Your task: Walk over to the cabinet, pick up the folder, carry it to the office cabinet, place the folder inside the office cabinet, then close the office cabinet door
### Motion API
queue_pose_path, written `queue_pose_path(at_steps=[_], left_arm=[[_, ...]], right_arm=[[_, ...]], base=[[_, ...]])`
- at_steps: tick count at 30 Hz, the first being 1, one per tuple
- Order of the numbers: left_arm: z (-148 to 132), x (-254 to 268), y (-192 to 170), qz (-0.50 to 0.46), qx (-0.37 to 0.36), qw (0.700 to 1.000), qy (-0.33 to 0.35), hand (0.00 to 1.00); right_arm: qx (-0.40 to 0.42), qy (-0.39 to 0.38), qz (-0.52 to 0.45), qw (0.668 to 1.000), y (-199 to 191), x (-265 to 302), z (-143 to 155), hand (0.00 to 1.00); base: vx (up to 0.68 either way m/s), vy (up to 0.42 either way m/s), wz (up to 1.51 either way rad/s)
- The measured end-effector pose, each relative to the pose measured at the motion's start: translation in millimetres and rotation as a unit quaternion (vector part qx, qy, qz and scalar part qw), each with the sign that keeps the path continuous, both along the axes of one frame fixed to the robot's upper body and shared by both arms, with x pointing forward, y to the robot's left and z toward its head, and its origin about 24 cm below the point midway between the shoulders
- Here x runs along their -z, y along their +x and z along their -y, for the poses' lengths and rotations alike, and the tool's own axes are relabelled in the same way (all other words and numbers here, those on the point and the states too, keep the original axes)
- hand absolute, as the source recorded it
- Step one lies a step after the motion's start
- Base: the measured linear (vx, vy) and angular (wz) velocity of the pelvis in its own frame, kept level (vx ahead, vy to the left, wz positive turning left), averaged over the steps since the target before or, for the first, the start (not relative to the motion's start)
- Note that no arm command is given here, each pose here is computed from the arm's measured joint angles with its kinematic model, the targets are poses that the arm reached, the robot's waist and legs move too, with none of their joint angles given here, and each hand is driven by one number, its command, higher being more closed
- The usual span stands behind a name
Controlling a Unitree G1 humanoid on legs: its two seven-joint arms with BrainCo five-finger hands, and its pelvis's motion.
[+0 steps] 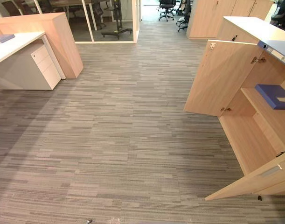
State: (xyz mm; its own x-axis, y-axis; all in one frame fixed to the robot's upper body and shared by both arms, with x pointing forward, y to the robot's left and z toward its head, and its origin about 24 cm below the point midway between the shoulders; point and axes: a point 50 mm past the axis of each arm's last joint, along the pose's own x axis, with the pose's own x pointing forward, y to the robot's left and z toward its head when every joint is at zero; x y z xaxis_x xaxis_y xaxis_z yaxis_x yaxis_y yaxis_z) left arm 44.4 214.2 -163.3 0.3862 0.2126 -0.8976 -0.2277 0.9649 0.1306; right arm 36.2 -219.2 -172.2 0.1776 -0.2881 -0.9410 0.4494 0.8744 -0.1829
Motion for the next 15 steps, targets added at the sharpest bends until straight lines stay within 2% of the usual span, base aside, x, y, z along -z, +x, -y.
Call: queue_pose_path(at_steps=[6,8,12,15], left_arm=[[1.3,-0.6,0.8,0.008,-0.005,1.0,-0.017,0.0],[4.6,-9.8,1.4,0.045,0.008,0.999,-0.023,0.0],[25.1,-25.2,0.6,0.105,0.006,0.991,-0.086,0.0],[42.0,-26.9,5.3,0.117,0.031,0.986,-0.117,0.0]], right_arm=[[-0.008,0.004,0.011,1.0,8.4,-0.5,-1.5,0.0],[-0.037,-0.002,0.017,0.999,11.8,-1.5,-1.1,0.0],[-0.068,-0.012,0.018,0.997,7.8,-3.1,3.8,0.0],[-0.095,-0.019,0.015,0.995,9.1,-4.1,6.8,0.0]], base=[[0.0,0.005,-0.06],[-0.02,0.007,-0.23],[-0.02,0.015,-0.19],[-0.02,0.013,-0.17]])
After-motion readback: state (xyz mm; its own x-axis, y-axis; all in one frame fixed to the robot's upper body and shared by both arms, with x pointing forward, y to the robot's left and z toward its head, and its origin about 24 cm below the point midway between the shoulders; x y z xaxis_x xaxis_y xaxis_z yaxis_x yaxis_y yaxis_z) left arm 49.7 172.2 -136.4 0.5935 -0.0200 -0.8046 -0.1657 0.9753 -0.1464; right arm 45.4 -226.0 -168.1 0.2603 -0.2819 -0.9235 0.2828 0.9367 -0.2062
